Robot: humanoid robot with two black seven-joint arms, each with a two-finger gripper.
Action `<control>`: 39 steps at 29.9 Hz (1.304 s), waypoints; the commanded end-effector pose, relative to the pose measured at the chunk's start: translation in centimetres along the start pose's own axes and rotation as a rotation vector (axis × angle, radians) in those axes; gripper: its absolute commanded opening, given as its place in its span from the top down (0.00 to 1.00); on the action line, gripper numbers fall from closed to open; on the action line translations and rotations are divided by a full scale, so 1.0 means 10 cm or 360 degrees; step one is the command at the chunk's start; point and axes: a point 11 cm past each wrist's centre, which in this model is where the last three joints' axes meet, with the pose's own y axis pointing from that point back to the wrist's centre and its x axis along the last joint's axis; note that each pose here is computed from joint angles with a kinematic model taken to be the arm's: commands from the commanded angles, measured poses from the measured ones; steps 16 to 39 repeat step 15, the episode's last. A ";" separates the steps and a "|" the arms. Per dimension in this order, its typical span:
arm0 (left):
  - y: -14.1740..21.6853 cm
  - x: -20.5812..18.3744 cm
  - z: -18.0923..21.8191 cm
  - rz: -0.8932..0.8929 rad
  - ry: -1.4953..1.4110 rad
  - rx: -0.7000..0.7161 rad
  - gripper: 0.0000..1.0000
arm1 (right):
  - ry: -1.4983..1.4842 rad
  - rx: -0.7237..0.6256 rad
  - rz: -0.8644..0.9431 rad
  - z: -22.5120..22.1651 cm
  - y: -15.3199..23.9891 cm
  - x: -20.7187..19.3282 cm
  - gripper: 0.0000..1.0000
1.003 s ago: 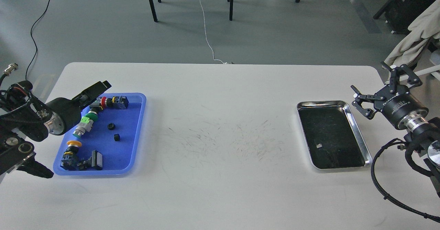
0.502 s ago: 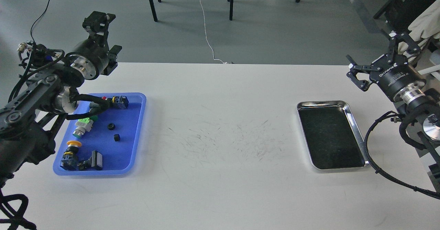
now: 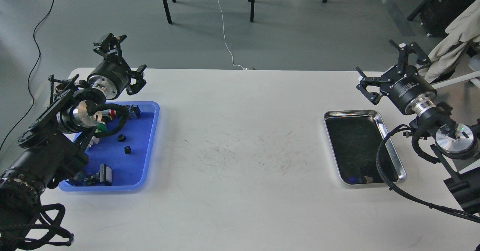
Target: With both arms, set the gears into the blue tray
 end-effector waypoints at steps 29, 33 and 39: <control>-0.01 -0.10 0.06 -0.0086 0.0075 -0.0096 0.02 | -0.0037 0.0021 -0.0029 -0.08 0.13 0.10 0.02; -0.01 -0.10 0.06 -0.0086 0.0075 -0.0096 0.02 | -0.0037 0.0021 -0.0029 -0.08 0.13 0.10 0.02; -0.01 -0.10 0.06 -0.0086 0.0075 -0.0096 0.02 | -0.0037 0.0021 -0.0029 -0.08 0.13 0.10 0.02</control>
